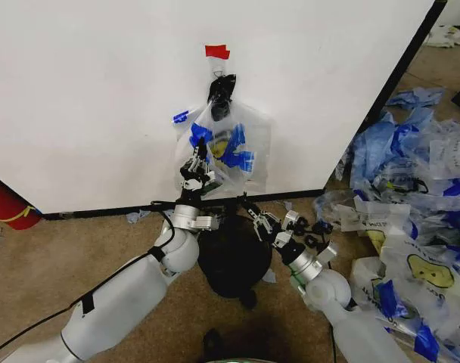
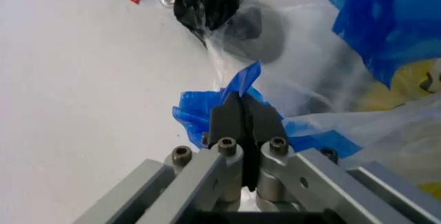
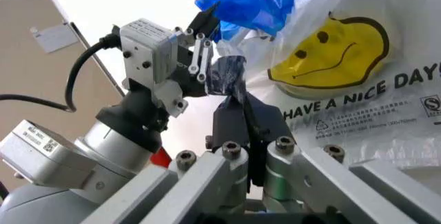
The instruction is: Pick up the garbage bag from the wall and place it over the trash bin.
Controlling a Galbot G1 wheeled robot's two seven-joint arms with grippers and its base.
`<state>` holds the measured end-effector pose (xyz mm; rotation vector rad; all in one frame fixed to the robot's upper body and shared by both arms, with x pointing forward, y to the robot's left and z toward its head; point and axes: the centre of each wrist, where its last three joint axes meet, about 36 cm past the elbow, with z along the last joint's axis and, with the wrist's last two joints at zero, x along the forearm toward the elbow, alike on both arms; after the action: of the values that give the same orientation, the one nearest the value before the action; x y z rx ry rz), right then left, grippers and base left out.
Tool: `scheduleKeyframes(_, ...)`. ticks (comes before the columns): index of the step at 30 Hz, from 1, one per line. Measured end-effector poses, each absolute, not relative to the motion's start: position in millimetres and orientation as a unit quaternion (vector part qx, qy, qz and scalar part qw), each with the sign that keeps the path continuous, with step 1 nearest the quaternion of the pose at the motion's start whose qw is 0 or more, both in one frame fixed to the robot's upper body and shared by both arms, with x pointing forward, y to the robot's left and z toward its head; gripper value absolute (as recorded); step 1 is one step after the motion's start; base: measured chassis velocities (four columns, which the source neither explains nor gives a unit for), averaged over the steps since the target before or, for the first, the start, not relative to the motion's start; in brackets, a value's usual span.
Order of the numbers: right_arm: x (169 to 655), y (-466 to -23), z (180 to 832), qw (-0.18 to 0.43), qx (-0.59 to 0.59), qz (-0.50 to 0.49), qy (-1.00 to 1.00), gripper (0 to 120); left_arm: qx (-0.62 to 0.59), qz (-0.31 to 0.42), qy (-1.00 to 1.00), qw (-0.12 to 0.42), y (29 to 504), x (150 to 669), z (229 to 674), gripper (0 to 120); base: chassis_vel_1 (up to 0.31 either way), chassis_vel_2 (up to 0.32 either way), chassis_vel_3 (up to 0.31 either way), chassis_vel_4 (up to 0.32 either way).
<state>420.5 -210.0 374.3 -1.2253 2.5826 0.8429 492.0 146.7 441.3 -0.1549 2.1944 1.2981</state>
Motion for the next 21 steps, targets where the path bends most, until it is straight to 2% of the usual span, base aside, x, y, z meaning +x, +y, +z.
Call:
scheduleKeyframes(18, 424.8, -214.0, 375.0, 0.082, -0.396, 0.275, 0.872, 0, -0.038, 0.472, 0.827, 0.303, 141.0, 494.0, 442.0, 0, 0.0, 0.0, 0.0, 0.0)
scheduleKeyframes(20, 424.9, -215.2, 374.9, 0.082, -0.395, 0.272, 0.874, 8, -0.037, 0.471, 0.828, 0.303, 140.5, 494.5, 441.5, 0, 0.0, 0.0, 0.0, 0.0)
scheduleKeyframes(21, 424.9, -215.2, 374.9, 0.082, -0.395, 0.272, 0.874, 8, -0.037, 0.471, 0.828, 0.303, 140.5, 494.5, 441.5, 0, 0.0, 0.0, 0.0, 0.0)
